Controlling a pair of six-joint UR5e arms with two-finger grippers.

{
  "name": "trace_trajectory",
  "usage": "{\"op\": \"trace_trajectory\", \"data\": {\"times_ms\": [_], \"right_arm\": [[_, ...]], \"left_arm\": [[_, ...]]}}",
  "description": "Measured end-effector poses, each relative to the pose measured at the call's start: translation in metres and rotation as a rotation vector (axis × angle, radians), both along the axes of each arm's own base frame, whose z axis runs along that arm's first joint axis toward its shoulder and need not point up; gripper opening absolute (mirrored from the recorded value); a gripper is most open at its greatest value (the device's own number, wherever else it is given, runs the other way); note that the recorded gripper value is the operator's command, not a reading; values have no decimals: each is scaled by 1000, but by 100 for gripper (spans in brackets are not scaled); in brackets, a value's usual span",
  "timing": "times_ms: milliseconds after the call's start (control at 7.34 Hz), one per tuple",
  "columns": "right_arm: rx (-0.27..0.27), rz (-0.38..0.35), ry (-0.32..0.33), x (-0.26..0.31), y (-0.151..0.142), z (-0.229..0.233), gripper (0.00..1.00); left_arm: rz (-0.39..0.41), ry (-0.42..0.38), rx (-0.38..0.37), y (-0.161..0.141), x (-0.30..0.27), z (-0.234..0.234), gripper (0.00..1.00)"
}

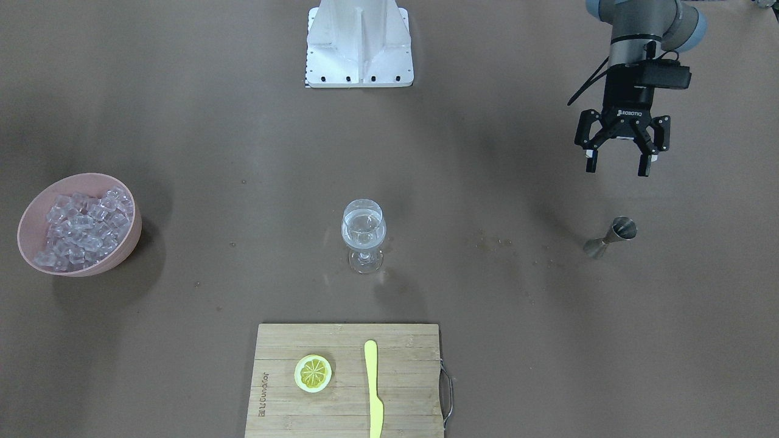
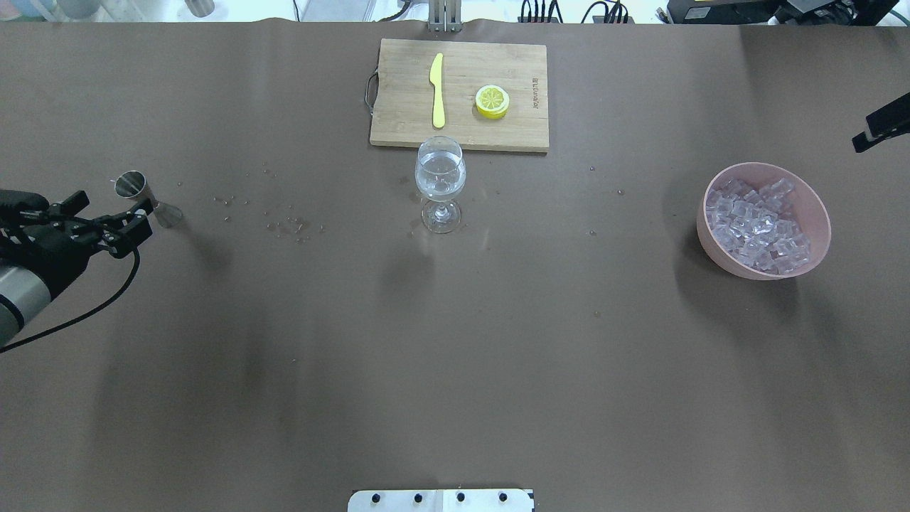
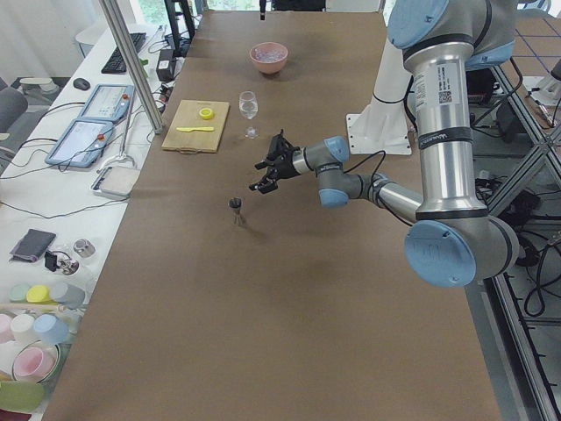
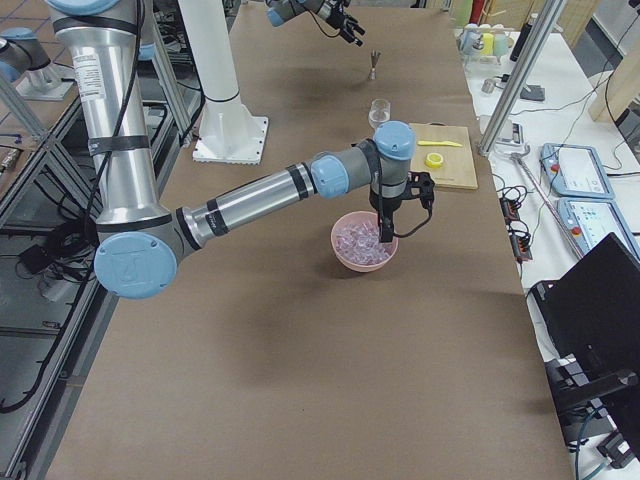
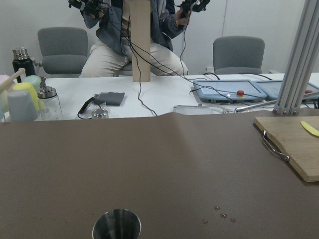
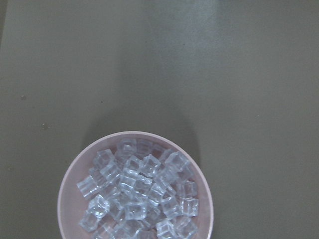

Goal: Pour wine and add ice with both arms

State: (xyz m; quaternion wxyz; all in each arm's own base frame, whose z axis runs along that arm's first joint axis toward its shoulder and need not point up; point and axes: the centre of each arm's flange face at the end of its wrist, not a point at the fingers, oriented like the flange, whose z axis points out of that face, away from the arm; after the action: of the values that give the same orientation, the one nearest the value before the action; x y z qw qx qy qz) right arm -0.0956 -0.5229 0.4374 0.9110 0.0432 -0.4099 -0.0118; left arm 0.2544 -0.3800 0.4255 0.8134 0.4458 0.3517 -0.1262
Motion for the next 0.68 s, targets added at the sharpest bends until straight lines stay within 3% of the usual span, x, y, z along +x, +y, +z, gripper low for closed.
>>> {"op": "trace_trajectory", "data": {"times_ms": [409,681], "right_arm": [[7,-31,88,-74,18,-12,100],[24,-59,143,-100,20,-3,99]], "left_arm": [[104,-62,-145,-58,-55,-20,99],[108,-63,-165,-68,-63,-24,99]]}}
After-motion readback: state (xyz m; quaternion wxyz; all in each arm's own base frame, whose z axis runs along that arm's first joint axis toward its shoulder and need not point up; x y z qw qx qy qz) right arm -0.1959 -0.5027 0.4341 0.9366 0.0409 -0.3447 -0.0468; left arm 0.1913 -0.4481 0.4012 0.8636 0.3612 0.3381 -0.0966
